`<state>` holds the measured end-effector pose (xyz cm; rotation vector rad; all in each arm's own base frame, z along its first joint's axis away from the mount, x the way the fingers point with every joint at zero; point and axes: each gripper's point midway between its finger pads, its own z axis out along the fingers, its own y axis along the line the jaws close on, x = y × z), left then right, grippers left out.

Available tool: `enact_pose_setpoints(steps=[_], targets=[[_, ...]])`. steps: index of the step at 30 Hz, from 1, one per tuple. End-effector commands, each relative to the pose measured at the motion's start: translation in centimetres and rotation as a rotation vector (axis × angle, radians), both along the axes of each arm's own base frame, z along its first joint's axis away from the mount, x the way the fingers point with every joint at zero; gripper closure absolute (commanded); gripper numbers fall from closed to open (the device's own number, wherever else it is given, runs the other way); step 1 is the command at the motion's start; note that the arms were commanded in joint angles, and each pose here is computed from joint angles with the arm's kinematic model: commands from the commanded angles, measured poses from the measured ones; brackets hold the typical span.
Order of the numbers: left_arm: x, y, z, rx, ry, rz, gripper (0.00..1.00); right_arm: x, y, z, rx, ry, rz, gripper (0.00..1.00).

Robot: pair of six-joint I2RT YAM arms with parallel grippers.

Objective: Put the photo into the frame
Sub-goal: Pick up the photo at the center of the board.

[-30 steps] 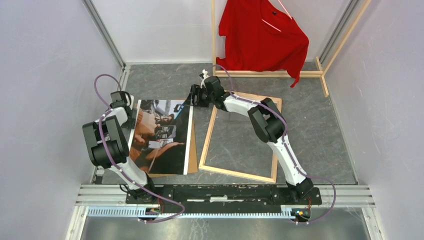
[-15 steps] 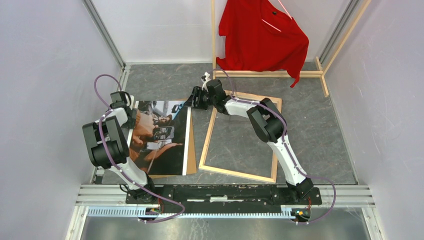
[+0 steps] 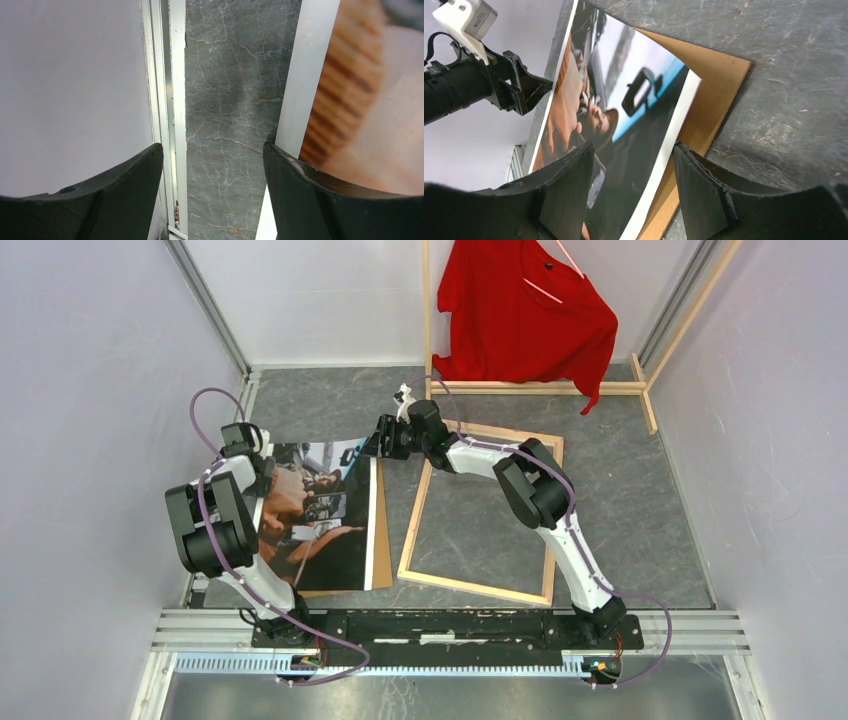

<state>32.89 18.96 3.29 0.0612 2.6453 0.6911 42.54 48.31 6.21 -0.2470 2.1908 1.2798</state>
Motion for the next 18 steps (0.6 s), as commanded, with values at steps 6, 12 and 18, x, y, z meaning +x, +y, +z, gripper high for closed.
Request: enact_pose_setpoints(steps=[6, 12, 18], targets=[[-0.9, -2.3, -2.9, -0.093, 0.072, -0.073, 0.20, -0.7, 1.8, 5.7, 0.097, -0.124, 0.084, 0.35], [-0.9, -2.5, -3.0, -0.098, 0.077, -0.078, 0.19, -1.6, 2.3, 5.4, 0.148, -0.096, 0.118, 0.40], [-0.6, -3.1, -2.5, -0.134, 0.068, -0.087, 0.19, -2.0, 3.3, 4.5, 0.153, -0.082, 0.143, 0.59]])
